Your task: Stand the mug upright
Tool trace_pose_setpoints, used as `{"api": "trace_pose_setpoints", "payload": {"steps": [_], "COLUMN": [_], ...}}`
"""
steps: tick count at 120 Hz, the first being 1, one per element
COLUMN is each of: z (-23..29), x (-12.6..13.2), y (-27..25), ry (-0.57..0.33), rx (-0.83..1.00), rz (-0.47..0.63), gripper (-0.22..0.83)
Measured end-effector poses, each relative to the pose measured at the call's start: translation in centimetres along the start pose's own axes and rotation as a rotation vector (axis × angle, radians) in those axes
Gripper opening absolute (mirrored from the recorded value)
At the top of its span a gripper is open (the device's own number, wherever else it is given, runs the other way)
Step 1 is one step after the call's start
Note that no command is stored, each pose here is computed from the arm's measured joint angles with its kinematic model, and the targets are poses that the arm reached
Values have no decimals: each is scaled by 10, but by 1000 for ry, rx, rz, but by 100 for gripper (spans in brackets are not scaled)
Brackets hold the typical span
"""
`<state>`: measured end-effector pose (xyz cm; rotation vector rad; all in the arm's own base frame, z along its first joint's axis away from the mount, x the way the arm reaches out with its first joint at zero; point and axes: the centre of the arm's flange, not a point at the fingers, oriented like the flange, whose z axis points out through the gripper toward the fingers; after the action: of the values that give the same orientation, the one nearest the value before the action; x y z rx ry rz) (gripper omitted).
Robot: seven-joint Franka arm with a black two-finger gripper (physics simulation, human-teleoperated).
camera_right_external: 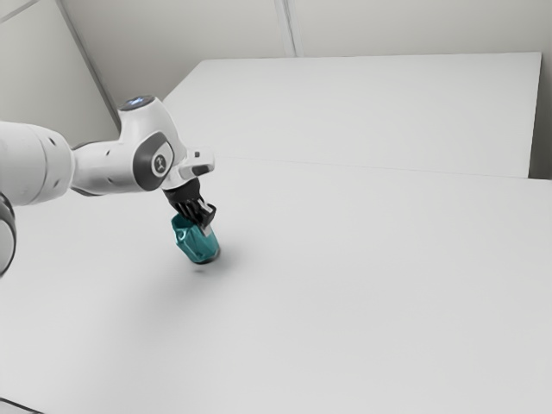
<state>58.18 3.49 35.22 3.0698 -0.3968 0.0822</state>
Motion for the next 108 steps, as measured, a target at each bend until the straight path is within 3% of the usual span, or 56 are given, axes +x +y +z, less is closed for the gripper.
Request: {"api": "trace_pose_setpoints", "payload": {"steps": [38,77,108], "z": [-17,-110,-205], "x": [4,24,15], "y": [0,-2,-2], "ry": [35,128,169], "rx": [-8,40,142], "rz": [-19,20,76], "gripper": [18,32,50]}}
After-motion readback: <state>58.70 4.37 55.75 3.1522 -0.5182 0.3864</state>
